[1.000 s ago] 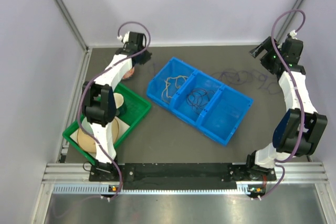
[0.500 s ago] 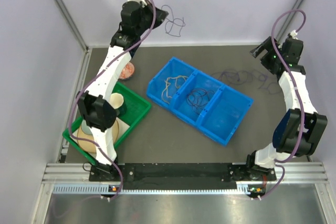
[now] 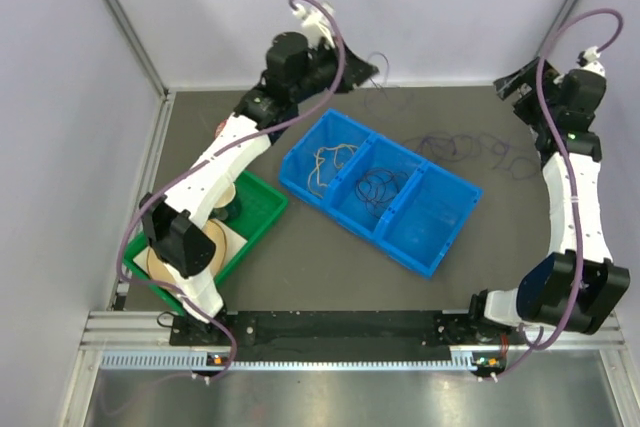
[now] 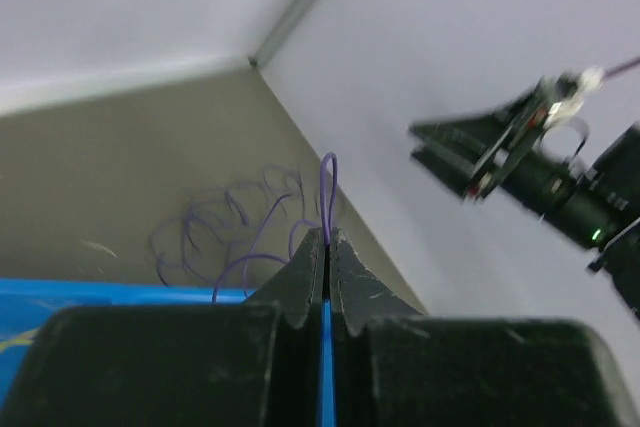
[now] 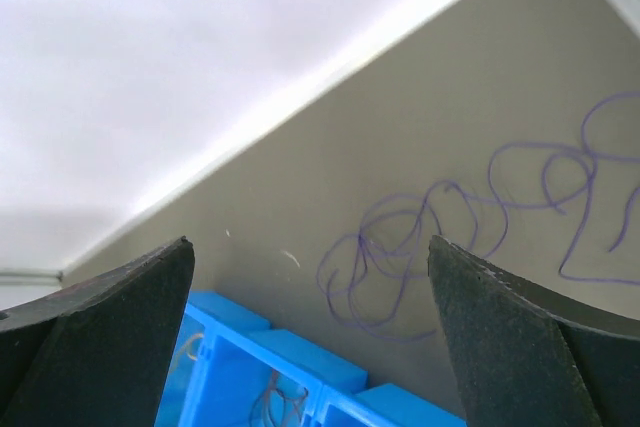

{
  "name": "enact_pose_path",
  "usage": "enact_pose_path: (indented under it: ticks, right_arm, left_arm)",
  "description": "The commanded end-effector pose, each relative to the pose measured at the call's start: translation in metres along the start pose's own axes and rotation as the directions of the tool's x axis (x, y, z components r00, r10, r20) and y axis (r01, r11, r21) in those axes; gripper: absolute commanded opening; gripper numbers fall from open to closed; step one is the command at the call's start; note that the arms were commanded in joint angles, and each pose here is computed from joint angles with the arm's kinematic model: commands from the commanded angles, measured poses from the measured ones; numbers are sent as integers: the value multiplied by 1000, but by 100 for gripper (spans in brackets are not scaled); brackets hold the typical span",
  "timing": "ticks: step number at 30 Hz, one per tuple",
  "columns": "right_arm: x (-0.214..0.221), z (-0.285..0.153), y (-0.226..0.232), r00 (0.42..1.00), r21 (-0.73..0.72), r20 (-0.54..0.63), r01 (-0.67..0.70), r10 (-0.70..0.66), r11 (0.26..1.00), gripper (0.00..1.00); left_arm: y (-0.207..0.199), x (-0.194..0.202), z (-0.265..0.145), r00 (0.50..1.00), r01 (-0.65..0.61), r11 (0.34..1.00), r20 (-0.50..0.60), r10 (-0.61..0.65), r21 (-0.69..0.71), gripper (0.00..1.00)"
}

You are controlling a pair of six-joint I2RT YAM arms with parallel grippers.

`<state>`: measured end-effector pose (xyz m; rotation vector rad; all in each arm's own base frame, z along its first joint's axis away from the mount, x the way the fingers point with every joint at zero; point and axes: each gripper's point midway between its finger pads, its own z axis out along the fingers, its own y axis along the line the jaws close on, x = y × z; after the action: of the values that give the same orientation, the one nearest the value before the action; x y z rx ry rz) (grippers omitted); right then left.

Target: Untangle the cables

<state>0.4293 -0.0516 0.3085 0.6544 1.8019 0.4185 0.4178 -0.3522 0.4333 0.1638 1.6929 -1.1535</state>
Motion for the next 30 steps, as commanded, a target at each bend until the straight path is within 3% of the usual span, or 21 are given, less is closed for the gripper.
enact_pose_path:
  ticks: [1,5,15,19,21,22,24,26,30]
  right_arm:
    - [-43,-27,1,990,-2,136,-24,24,1000,99]
    - [-52,-31,-19,986,38,161,-45,38,998,99]
    - [-51,-27,-29,988,54,151,-45,36,998,99]
    - [-48,-25,-31,989,58,142,-46,37,997,99]
    - [-46,-23,-33,990,62,137,-48,39,997,99]
    - [-45,-21,-35,991,66,130,-47,38,997,99]
    - [-41,-16,-38,993,70,114,-43,35,997,99]
    - [-33,-6,-45,997,80,76,-40,34,996,99]
    - [-12,17,-67,999,130,-2,-43,44,991,99]
  left_arm:
    - [-23,66,3,986,-21,994,-164,38,104,0]
    - [-35,130,12,949,0,989,-310,47,148,0]
    - [-21,229,34,872,2,995,-488,48,101,0]
    - [-20,248,38,850,15,994,-525,44,107,0]
    - [-17,257,41,838,16,995,-544,41,99,24]
    - [-15,261,39,828,14,996,-559,40,93,43]
    - [-16,259,41,828,8,995,-559,48,97,61]
    - [-18,252,41,836,-11,994,-545,70,109,75]
    - [-29,224,38,862,-74,989,-491,130,131,80]
